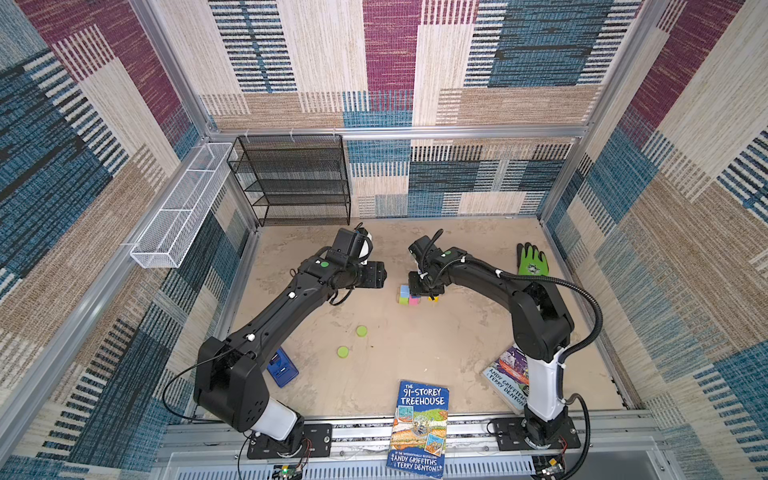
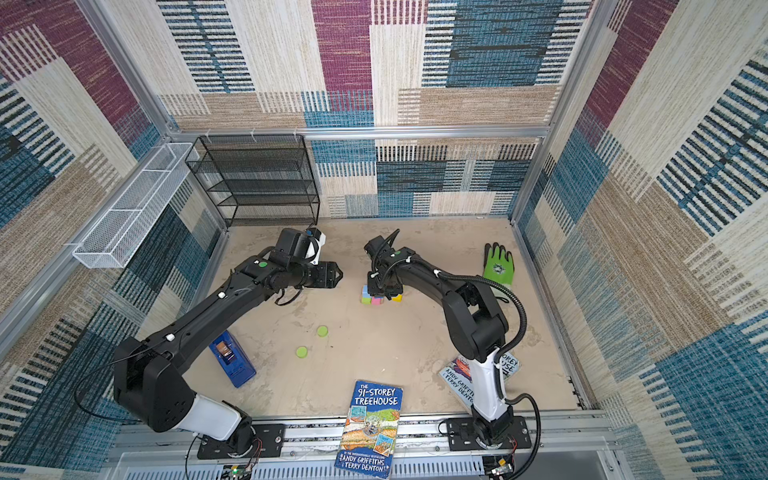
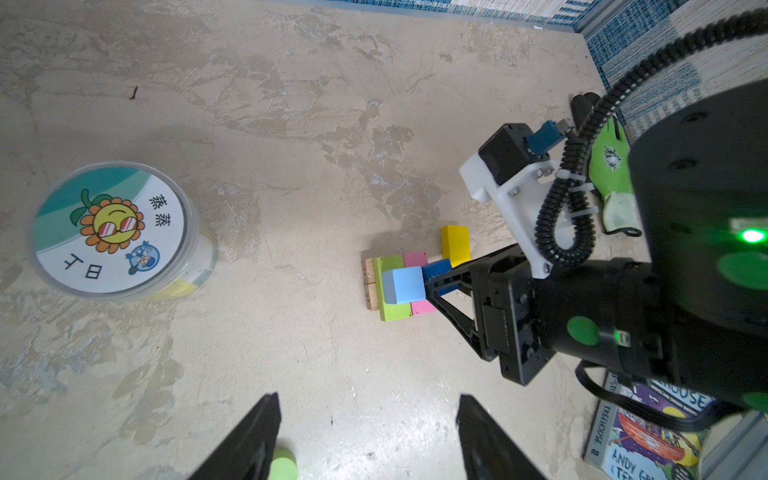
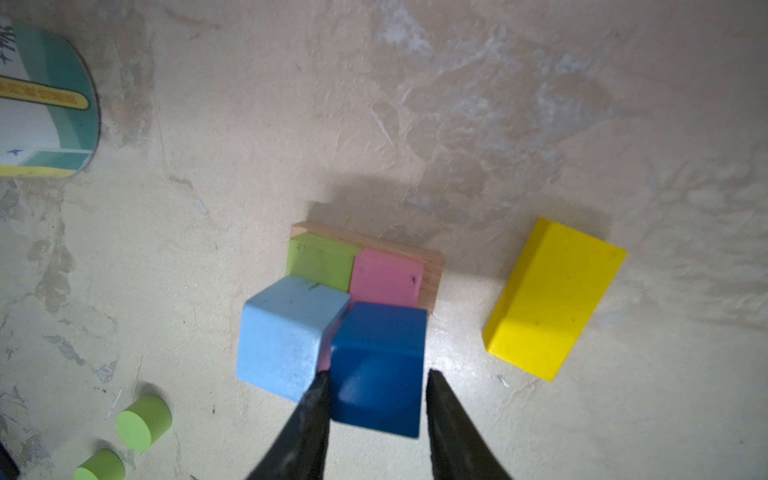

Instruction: Build the wood block tower

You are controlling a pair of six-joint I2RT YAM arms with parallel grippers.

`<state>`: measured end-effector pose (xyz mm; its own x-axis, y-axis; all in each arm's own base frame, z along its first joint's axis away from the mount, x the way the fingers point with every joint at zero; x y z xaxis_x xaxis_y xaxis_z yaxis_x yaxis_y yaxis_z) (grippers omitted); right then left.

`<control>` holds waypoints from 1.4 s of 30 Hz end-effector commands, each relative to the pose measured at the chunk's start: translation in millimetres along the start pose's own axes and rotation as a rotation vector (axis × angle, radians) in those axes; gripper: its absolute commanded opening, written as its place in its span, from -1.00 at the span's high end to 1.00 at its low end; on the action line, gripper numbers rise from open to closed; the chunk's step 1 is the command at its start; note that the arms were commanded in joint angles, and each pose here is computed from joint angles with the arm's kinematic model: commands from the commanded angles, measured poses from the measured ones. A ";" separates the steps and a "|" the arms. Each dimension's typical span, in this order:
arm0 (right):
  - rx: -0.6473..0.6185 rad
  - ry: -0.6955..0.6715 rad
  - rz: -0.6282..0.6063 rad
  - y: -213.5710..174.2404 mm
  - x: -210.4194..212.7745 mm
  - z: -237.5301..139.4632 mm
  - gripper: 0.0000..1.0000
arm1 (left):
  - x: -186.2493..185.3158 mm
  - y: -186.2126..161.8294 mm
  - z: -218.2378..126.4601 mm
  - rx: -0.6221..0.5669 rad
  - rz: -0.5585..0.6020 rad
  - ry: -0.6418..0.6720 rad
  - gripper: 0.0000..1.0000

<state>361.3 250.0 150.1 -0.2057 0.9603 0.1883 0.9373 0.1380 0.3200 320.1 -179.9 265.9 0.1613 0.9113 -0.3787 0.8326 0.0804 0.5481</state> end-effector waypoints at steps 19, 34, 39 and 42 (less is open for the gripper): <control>-0.025 0.004 0.011 -1.6 0.3 -19.4 0.14 | -2.4 1.1 -1.5 0.003 -0.016 -0.026 -0.44; -0.120 0.108 -0.022 -5.2 -0.1 -46.5 -0.34 | -7.5 -7.9 28.2 0.117 -0.038 -0.118 -0.44; -0.160 0.188 -0.006 -5.3 -10.9 -49.4 -0.37 | -10.2 -11.8 48.3 0.196 -0.046 -0.158 -0.41; -0.188 0.223 0.000 -5.9 -16.4 -50.4 -0.33 | -10.7 -13.2 60.0 0.240 -0.050 -0.166 -0.34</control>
<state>339.9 215.4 181.8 -0.2277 0.9197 0.3198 0.9057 0.0794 0.4164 338.0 -208.9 219.1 0.1761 0.8528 -0.4916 0.9275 0.0236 0.3731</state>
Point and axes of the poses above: each gripper's point midway between its finger pads, its own z axis out along the fingers, its own x axis along the line the jaws close on, y = z × x, the point moved 8 cm from there along -z, back along the fingers, and after that the axes turned 7 degrees about -z, right-handed, at the moved point
